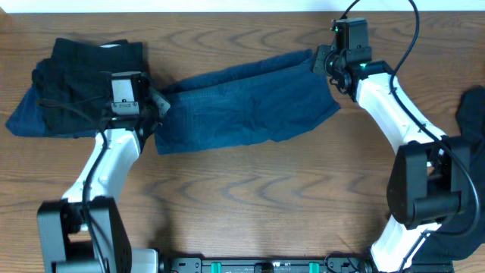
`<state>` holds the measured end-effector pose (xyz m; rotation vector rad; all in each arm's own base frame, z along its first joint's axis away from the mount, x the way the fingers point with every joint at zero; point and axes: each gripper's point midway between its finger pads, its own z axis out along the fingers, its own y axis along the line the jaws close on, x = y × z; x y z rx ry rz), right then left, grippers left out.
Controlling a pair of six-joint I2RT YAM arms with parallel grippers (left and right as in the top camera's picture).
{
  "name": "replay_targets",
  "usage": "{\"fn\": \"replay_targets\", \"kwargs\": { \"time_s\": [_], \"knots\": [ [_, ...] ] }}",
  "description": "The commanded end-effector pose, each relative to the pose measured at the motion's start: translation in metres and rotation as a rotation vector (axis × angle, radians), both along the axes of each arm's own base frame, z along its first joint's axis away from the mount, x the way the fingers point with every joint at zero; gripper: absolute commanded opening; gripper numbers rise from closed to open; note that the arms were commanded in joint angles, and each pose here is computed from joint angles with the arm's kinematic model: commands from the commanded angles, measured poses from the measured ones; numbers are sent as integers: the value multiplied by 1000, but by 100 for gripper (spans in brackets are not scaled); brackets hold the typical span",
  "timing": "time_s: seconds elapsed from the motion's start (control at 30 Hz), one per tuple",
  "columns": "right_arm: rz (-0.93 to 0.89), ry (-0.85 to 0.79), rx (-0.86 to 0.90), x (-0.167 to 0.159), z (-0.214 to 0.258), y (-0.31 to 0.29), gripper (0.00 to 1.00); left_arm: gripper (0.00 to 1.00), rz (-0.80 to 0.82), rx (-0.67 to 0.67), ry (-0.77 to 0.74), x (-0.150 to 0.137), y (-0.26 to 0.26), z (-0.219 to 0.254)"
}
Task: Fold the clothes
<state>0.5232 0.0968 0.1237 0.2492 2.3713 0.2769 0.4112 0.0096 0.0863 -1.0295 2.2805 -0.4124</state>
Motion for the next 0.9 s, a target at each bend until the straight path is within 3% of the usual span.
{"fn": "replay_targets", "kwargs": {
  "time_s": [0.0, 0.2, 0.23, 0.27, 0.3, 0.33, 0.37, 0.4, 0.63, 0.87],
  "knots": [
    [-103, -51, -47, 16, 6, -21, 1, 6, 68, 84, -9, 9, 27, -5],
    [-103, -92, -23, 29, 0, -13, 1, 9, 69, 85, -35, 21, 28, -13],
    [-100, -102, -21, 32, -1, -10, 1, 17, 69, 85, -37, 22, 28, -15],
    [-96, -113, -18, 34, -1, -8, 8, 29, 69, 85, -39, 24, 28, -16],
    [-94, -120, -17, 35, 0, -6, 29, 42, 69, 85, -40, 24, 28, -16],
    [-93, -129, -14, 37, 0, -5, 54, 71, 69, 86, -47, 26, 28, -15],
    [-93, -136, -12, 38, 2, -5, 81, 93, 59, 94, -56, 27, 29, -14],
    [-94, -138, -12, 39, 2, -5, 99, 98, 39, 103, -69, 29, 27, -10],
    [-128, -22, -44, 17, -8, -31, 99, 98, -58, 100, -38, 10, 16, 10],
    [-162, 285, -95, -47, -41, -63, 99, 98, -89, 106, 55, -30, 11, 24]
  ]
}}
